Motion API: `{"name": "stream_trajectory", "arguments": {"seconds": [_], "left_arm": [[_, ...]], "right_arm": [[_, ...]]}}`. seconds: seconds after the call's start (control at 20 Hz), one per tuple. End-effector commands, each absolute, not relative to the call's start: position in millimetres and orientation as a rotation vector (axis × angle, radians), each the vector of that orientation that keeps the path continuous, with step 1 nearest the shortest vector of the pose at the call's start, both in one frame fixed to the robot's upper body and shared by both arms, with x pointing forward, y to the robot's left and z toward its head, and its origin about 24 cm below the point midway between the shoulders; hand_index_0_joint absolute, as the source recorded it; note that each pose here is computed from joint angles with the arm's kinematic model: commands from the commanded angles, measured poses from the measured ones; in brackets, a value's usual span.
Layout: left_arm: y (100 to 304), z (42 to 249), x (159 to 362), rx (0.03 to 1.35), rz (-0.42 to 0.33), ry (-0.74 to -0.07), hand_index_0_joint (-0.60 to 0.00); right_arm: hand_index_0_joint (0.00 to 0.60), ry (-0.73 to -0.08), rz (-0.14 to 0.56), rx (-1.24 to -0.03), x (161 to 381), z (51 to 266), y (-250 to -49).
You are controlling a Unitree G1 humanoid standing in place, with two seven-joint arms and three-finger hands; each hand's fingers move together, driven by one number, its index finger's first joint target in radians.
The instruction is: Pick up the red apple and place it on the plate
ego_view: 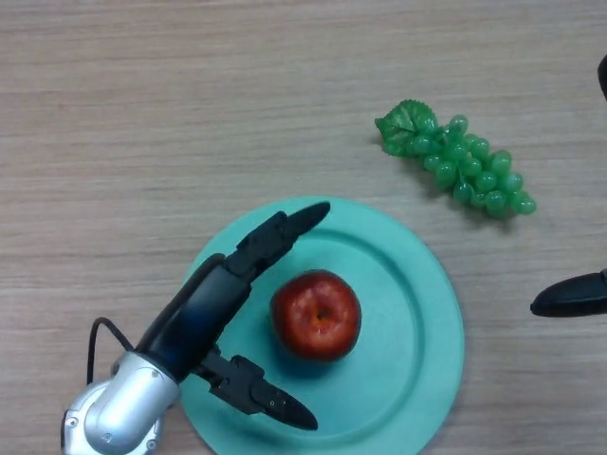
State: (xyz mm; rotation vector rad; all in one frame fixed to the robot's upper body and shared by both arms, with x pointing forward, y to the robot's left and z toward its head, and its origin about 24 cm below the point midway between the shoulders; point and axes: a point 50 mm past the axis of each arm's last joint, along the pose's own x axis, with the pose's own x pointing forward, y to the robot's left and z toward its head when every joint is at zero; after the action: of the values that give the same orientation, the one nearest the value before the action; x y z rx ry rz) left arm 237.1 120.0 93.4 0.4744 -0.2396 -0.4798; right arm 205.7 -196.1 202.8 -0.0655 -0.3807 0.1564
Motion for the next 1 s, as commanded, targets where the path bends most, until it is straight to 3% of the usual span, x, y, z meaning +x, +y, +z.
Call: {"name": "stream_trajectory", "arguments": {"seconds": [0.05,0.3,0.5,0.8,1.0], "left_arm": [[128.7,128.5,232.0,0.452,-0.469,-0.395,0.000],[165.6,182.3,214.8,0.227,-0.397,-0.413,0.000],[199.5,207.7,211.7,0.128,-0.264,-0.398,0.000],[236.3,211.2,218.0,0.105,-0.066,-0.530,0.000],[242.1,210.0,218.9,0.084,-0.008,-0.556,0.000]], "right_arm": [[0.000,-0.616,0.161,-0.090,187.8,233.3,-198.9],[0.000,-0.607,0.169,-0.106,187.8,236.1,-197.8],[0.000,-0.614,0.183,-0.118,188.9,238.8,-195.5],[0.000,-0.605,0.200,-0.104,193.9,233.5,-190.2],[0.000,-0.601,0.206,-0.102,196.7,232.9,-186.1]]}}
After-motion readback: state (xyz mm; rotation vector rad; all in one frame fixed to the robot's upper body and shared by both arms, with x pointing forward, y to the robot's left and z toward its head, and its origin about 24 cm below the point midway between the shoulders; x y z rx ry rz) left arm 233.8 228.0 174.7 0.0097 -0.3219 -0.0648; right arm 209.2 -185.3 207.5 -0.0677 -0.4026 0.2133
